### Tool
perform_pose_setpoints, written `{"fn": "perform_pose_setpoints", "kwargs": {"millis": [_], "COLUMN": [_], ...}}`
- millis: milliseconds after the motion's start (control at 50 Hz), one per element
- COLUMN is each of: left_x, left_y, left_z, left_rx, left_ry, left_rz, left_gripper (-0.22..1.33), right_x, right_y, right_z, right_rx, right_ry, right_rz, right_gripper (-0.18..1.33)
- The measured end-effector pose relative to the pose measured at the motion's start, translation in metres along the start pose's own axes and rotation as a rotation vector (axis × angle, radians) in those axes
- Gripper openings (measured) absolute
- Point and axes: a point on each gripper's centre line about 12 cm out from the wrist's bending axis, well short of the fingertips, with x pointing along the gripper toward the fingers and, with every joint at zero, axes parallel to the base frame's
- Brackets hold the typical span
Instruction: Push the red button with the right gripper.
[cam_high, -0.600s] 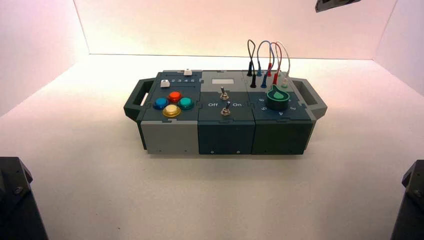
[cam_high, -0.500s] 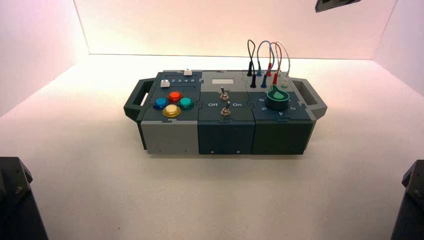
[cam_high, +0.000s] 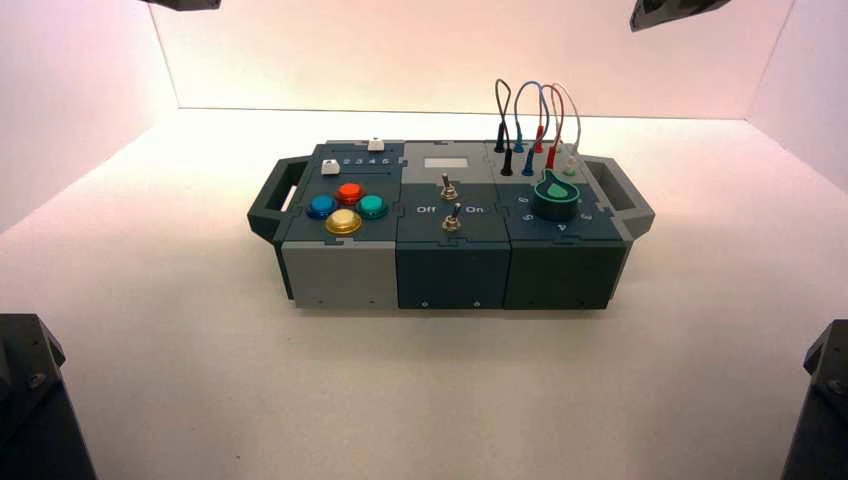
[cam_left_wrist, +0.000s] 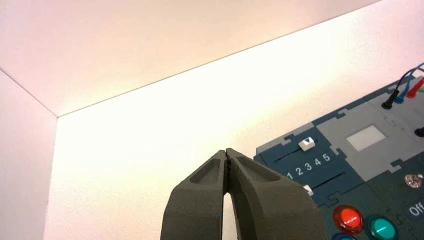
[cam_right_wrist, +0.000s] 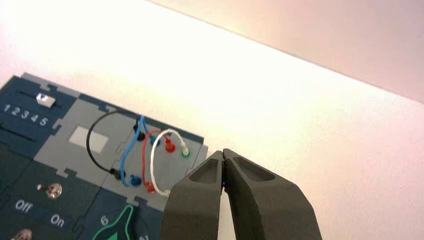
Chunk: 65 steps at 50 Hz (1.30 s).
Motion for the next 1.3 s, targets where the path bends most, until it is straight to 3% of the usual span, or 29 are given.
{"fn": "perform_pose_setpoints", "kwargs": {"millis": [200, 320, 600, 800, 1040, 1300], "left_x": [-0.001, -0.002, -0.001, -0.007, -0.016, -0.023], "left_y": [-0.003, -0.006, -0.013, -0.017, -0.019, -0.017], "left_z": [0.001, 0.004, 0.01, 0.012, 0.016, 0.007], "left_rx": [0.005, 0.02, 0.054, 0.061, 0.067, 0.043], "left_ry": [0.044, 0.074, 0.173, 0.266, 0.345, 0.433], "left_rz": [-0.041, -0.072, -0.163, -0.241, -0.307, -0.344], "left_gripper": [-0.16, -0.16, -0.16, -0.16, -0.16, -0.16], "right_x": [-0.002, -0.005, -0.012, -0.015, -0.018, -0.011], "right_y": [0.001, 0.008, 0.054, 0.081, 0.102, 0.118], "right_z": [0.002, 0.009, 0.025, 0.034, 0.035, 0.028], "right_rx": [-0.003, -0.027, -0.173, -0.248, -0.282, -0.303], "right_ry": [0.064, 0.09, 0.138, 0.225, 0.304, 0.352], "right_rz": [0.006, 0.027, 0.145, 0.207, 0.296, 0.403], "right_gripper": [-0.14, -0.14, -0.14, -0.14, -0.14, -0.14]}}
